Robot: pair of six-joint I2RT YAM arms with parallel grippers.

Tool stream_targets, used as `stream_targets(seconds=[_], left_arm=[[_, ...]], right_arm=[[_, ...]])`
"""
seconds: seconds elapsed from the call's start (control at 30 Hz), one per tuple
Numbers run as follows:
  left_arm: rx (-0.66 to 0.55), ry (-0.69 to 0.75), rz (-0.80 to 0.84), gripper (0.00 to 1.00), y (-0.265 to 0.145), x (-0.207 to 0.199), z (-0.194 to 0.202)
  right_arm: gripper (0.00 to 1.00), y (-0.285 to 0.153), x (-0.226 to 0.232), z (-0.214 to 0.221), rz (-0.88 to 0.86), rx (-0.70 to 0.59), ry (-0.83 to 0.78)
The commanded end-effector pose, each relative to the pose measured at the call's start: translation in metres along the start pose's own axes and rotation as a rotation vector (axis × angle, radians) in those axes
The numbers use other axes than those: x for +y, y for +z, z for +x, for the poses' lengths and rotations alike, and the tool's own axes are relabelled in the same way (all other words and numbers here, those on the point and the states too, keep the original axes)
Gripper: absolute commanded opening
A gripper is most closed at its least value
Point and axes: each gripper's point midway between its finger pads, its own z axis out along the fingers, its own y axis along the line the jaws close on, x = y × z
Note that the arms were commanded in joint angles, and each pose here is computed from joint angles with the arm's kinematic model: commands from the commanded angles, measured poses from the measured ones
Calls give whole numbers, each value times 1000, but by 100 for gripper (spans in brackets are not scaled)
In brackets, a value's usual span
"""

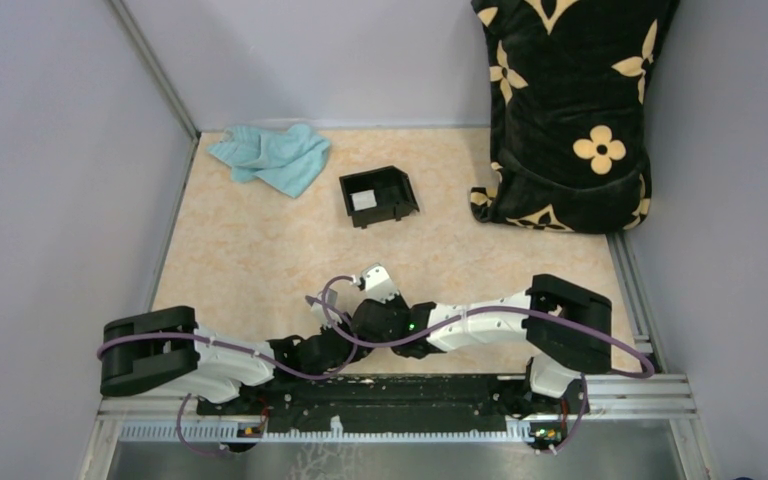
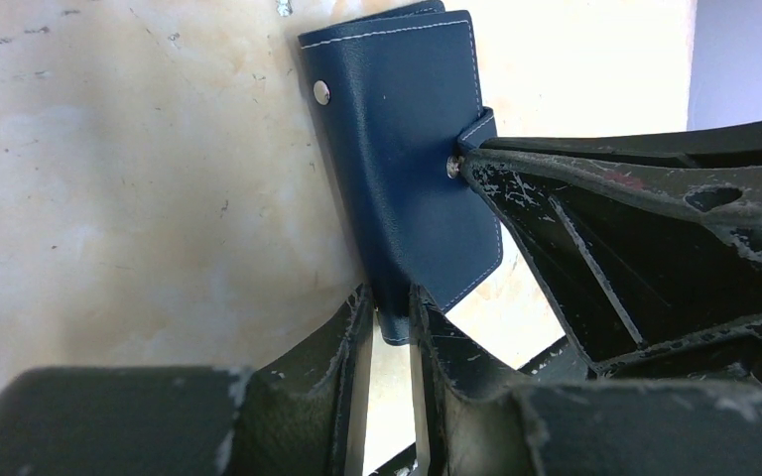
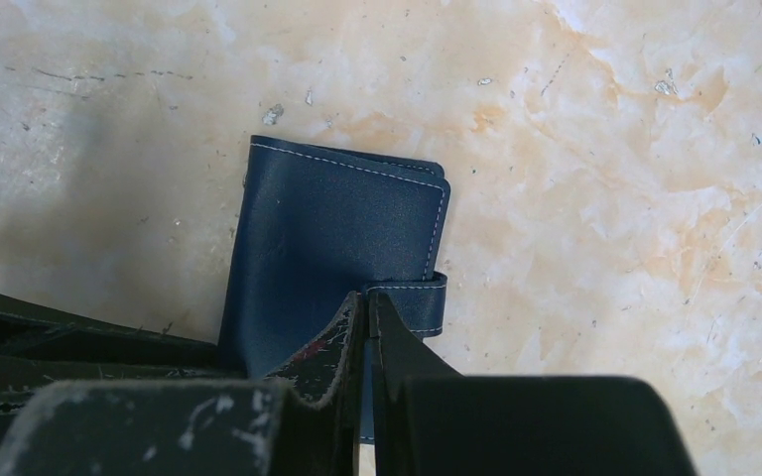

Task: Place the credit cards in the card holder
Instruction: Close the card holder at the center of the board.

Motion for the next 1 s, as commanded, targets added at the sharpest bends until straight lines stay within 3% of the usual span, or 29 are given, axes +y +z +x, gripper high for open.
stream_targets(seconds=[0.0,0.97], left_arm=[[44,98,-93,27,-4,34,9],[0,76,-114,26,-4,39,0]], right_arm=[[2,1,13,-10,-23,-6,13],[2,10,30,27,-34,92,-33]])
